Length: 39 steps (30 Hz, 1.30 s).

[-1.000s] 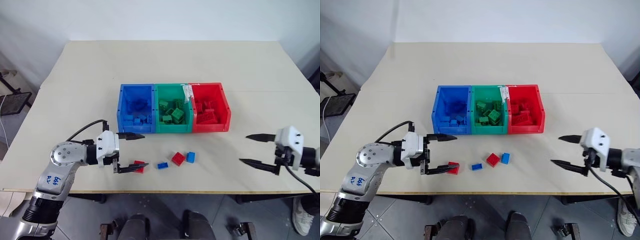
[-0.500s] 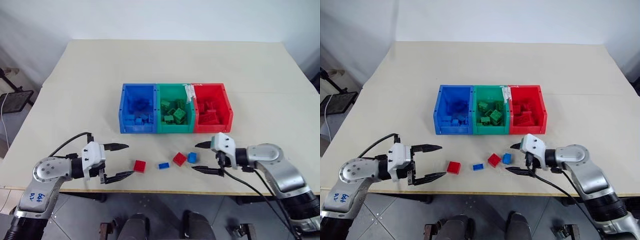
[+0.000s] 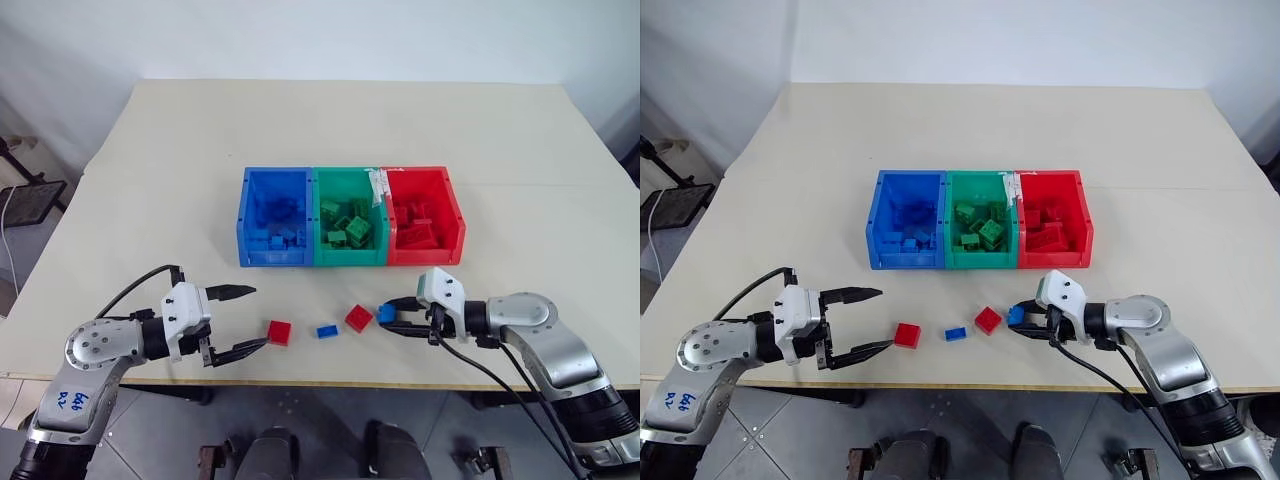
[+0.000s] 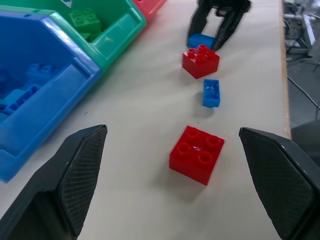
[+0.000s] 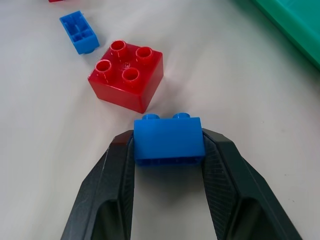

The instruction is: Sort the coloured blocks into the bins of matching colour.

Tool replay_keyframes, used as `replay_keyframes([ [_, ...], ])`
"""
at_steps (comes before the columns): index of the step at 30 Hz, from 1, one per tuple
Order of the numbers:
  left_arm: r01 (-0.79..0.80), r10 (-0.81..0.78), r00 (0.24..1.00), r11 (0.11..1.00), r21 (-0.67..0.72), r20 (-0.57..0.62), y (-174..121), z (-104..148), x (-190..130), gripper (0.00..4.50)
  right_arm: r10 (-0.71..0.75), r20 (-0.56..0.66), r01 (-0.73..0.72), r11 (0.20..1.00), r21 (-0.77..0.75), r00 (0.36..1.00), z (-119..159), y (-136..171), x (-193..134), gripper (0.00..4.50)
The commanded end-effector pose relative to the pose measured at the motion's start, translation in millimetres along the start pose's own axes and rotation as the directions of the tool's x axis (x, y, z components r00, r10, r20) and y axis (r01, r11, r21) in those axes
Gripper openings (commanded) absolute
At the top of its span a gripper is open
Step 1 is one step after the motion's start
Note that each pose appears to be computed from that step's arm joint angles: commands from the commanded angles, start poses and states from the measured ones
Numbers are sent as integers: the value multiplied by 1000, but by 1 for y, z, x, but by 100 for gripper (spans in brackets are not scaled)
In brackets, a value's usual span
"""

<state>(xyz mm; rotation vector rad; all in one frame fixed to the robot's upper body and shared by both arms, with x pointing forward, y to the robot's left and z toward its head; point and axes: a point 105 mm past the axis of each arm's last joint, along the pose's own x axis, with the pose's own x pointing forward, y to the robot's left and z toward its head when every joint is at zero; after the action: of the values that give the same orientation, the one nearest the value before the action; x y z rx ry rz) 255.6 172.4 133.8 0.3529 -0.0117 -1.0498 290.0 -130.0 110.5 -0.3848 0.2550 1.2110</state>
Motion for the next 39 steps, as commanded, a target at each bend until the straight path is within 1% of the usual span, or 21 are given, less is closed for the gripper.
replay_keyframes([
  [1, -160, 161, 985, 987, -17, 62, 17, 11, -9, 450, 18, 181, -11, 999, -39, 983, 65, -8, 2, 146],
  [5, -253, 257, 965, 965, -63, 61, 23, 6, -16, 450, 45, 273, -39, 999, -28, 961, 109, -17, 18, 146],
  [8, -307, 311, 949, 949, -76, 52, 22, 3, -24, 450, -5, 320, 33, 996, -81, 947, 148, -38, 45, 146],
  [10, -326, 330, 943, 942, -81, 44, 20, 2, -29, 450, -32, 341, 65, 994, -88, 940, 168, -47, 66, 146],
  [13, -349, 353, 935, 933, -82, 39, 21, 1, -31, 450, -35, 362, 76, 992, -100, 931, 186, -52, 92, 146],
  [17, -367, 371, 928, 926, -87, 43, 19, 2, -33, 450, -27, 376, 57, 996, -67, 926, 190, -57, 116, 146],
  [19, -367, 371, 928, 926, -87, 42, 18, 2, -32, 450, -13, 381, 33, 998, -48, 925, 191, -56, 124, 222],
  [23, -371, 375, 925, 925, -84, 51, 18, 5, -33, 450, 33, 373, -7, 998, -69, 927, 191, -49, 130, 351],
  [24, -370, 375, 925, 925, -84, 57, 18, 6, -33, 450, 35, 374, -7, 997, -74, 927, 190, -49, 129, 389],
  [26, -364, 369, 927, 928, -83, 64, 18, 8, -33, 450, 35, 379, 0, 996, -91, 925, 189, -50, 122, 446],
  [28, -340, 345, 936, 937, -80, 64, 16, 9, -31, 450, 33, 390, 16, 992, -122, 920, 185, -52, 107, 446],
  [30, -298, 302, 951, 952, -71, 61, 14, 10, -27, 450, 82, 406, 5, 978, -208, 910, 176, -47, 82, 446],
  [32, -224, 226, 973, 973, -48, 50, 10, 12, -20, 450, 144, 398, -31, 960, -278, 906, 157, -36, 51, 446],
  [34, -173, 175, 984, 984, -32, 43, 8, 13, -16, 450, 143, 379, -28, 956, -293, 914, 141, -32, 32, 446],
  [37, -62, 61, 998, 997, 52, 17, 4, 17, -7, 450, 90, 370, 18, 961, -277, 925, 114, -29, -11, 446],
  [38, -26, 25, 999, 998, 65, 21, 4, 21, -4, 450, 65, 337, 29, 963, -266, 939, 100, -27, -25, 446],
  [39, 13, -15, 999, 997, 71, 29, 4, 25, 1, 450, 87, 284, -3, 960, -282, 955, 82, -18, -42, 446],
])
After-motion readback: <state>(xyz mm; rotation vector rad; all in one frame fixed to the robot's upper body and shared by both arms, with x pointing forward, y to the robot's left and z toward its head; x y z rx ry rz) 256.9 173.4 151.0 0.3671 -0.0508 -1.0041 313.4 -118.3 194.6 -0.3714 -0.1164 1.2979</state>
